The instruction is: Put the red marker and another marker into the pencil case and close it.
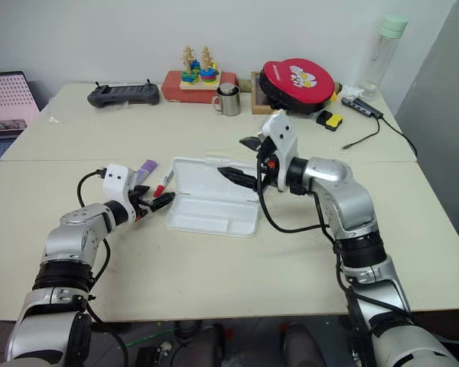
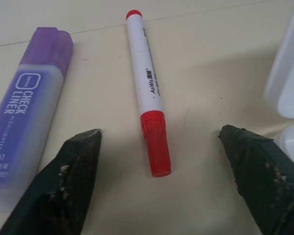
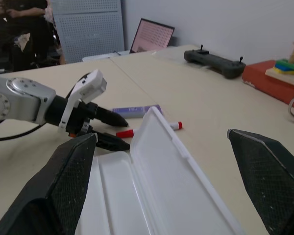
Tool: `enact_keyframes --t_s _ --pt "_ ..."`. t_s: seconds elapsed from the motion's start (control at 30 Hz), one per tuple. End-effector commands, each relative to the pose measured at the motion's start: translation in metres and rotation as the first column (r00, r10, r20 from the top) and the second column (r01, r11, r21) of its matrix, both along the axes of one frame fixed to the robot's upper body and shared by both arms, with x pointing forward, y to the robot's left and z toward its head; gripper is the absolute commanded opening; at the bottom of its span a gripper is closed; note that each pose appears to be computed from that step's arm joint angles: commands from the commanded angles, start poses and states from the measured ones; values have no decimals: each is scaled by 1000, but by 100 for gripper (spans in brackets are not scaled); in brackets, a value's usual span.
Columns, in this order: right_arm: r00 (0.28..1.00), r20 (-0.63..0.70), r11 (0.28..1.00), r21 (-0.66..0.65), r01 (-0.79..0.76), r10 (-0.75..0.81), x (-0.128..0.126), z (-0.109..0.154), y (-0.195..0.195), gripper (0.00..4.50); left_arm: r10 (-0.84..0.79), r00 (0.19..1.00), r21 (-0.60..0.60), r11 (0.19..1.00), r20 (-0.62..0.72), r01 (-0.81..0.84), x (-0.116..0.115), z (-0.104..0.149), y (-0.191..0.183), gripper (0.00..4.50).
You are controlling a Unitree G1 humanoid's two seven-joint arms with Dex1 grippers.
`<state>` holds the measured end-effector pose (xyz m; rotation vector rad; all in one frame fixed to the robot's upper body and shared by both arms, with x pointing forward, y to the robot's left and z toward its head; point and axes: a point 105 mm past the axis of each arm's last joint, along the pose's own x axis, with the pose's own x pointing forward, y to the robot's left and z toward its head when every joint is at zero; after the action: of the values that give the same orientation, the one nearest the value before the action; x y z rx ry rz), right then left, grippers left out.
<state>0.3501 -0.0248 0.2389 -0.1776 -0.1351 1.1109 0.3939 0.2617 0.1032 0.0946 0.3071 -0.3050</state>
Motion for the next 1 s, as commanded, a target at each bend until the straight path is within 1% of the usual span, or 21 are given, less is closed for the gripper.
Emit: enact_keyframes --t_s 0.03,0.07,0.2,0.3,0.33,0.43,0.47,0.53,0.57,0.67,0.7,0.73,0.77,0.8,0.83,0.9,0.97,1.0 --pt "997 64 999 36 -39 37 -10 23 4 450 -10 999 9 1000 36 10 4 8 -3 327" --pt "997 66 998 34 -47 44 -11 23 5 450 -10 999 6 1000 35 9 4 7 -4 301" --pt "996 72 998 31 -58 56 -13 25 6 450 4 999 6 1000 32 -4 4 7 -2 240" --pt "995 77 997 36 -63 60 -15 28 7 450 28 999 -4 1000 33 -28 3 7 2 172" --pt "995 79 997 38 -66 63 -15 28 7 450 35 999 -6 999 34 -35 3 7 3 160" --pt "994 78 997 36 -74 71 -16 28 7 450 72 997 -5 997 37 -72 4 7 9 93" --pt "994 76 996 34 -77 75 -17 28 8 450 84 996 -6 996 42 -84 4 9 11 81" --pt "994 75 996 32 -79 77 -17 27 8 450 107 992 -22 994 60 -106 5 13 14 34" --pt "994 75 996 32 -80 77 -17 27 8 450 112 992 -27 994 64 -111 5 14 15 22" --pt "994 74 996 31 -85 83 -18 27 7 450 108 990 -41 994 88 -105 6 20 12 22" --pt "994 72 996 27 -88 86 -19 26 5 450 111 986 -62 993 127 -104 8 30 10 22" --pt "993 71 995 21 -93 91 -20 26 4 450 103 970 -97 992 222 -83 10 53 6 22" --pt "993 70 995 18 -97 95 -21 25 2 450 97 952 -118 991 289 -65 10 70 4 22" --pt "992 70 995 13 -103 102 -23 25 1 450 74 930 -166 986 361 -14 9 91 -3 22" --pt "991 73 994 13 -113 112 -25 27 -1 450 25 896 -189 980 443 67 3 114 -13 22" --pt "989 79 992 13 -126 124 -28 30 -5 450 -44 834 -208 960 551 189 -10 146 -26 22" --pt "988 81 991 16 -131 129 -31 33 -9 450 -75 794 -225 939 603 260 -20 166 -32 22" --pt "988 81 991 11 -133 132 -33 32 -14 450 -176 768 -178 919 617 353 -30 173 -44 22"
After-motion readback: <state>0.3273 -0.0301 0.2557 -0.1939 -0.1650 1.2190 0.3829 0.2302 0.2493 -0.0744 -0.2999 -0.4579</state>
